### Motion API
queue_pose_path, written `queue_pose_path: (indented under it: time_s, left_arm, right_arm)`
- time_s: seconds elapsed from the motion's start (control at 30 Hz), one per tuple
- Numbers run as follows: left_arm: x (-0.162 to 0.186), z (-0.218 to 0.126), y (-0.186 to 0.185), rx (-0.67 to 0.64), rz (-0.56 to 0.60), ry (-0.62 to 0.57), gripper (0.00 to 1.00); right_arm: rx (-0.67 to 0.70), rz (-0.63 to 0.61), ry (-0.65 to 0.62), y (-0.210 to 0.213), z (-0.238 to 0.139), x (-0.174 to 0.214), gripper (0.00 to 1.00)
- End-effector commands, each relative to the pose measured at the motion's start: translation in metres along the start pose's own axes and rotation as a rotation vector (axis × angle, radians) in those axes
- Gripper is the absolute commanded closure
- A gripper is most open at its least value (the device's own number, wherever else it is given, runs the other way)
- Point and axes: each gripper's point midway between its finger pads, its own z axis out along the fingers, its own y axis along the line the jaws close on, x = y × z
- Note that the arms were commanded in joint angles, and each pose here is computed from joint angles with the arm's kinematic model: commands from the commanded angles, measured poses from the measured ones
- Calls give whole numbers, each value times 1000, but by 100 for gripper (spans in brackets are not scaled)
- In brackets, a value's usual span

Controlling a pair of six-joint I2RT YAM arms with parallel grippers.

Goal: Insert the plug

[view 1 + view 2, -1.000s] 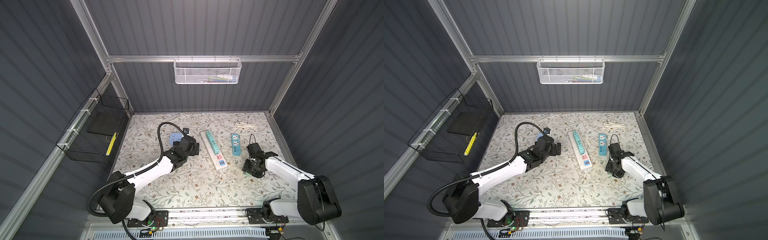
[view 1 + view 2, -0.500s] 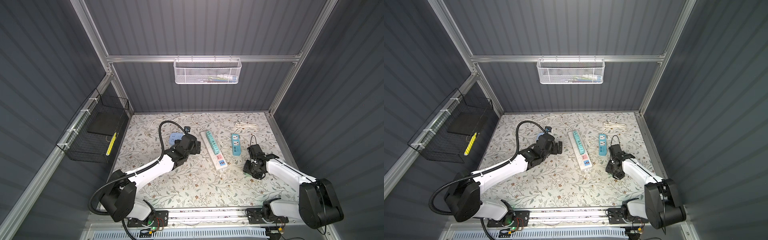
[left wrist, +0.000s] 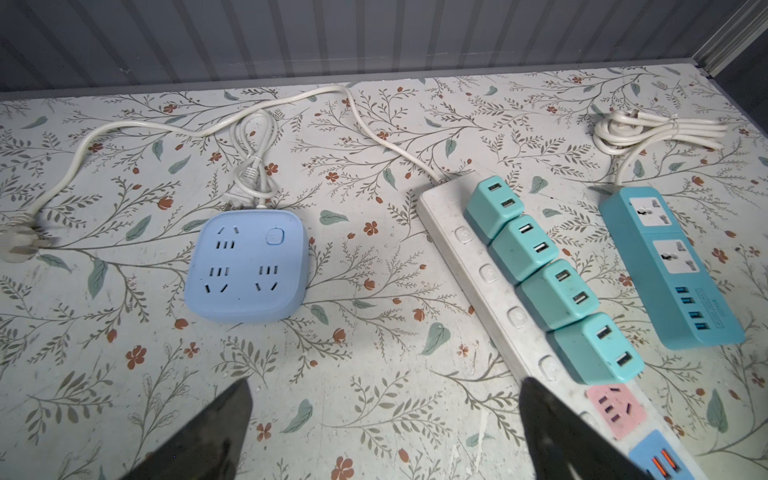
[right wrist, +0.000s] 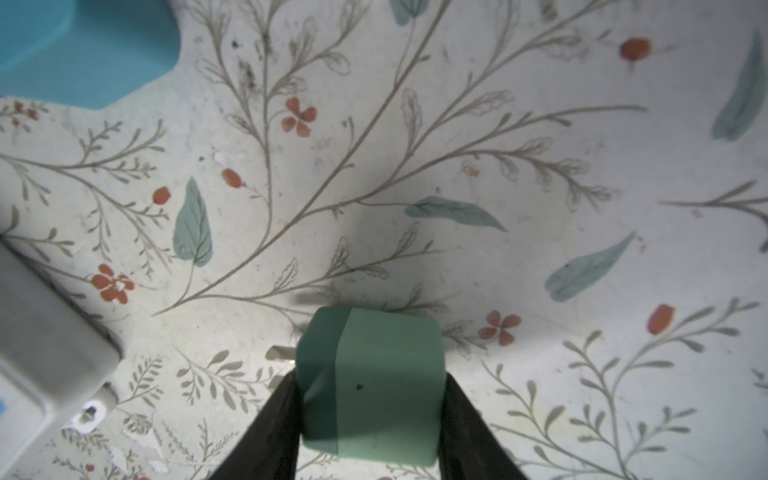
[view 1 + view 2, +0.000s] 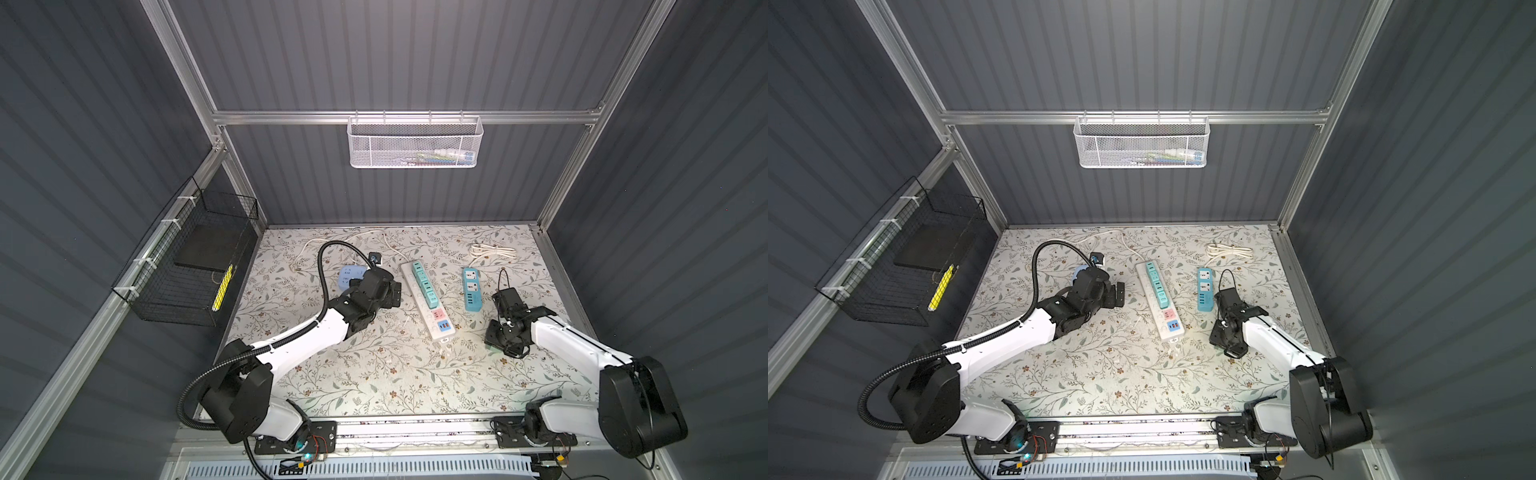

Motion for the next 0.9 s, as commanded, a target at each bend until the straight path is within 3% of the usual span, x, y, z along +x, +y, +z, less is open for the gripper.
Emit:
queue_pose_path:
  time_s: [0.0,0.1,0.2,0.43,0.6,0.87]
  left_arm:
    - [-11,-6,12,-45,5,-22,0]
    - [-11,-6,30,-92,-37,-9,0]
    - [-6,-4,64,-142,-158,32,0]
    - [21,1,139,-214,-441,162,0]
    - [26,-2,147,-215,-439,197,0]
    - [29,-4,144,-189,-388,220,0]
  right_arm:
    - [9,-64,-23,14,-13,-6,61]
    - [-3,-146,-45,41,-25,-8,61]
    - [-48,-264,-65,84,-39,-6,61]
    - [-226,-690,-65,218,-56,36,62]
    - [-233,-866,25,262,-29,65,63]
    - [-245,-975,117,276,1,81,60]
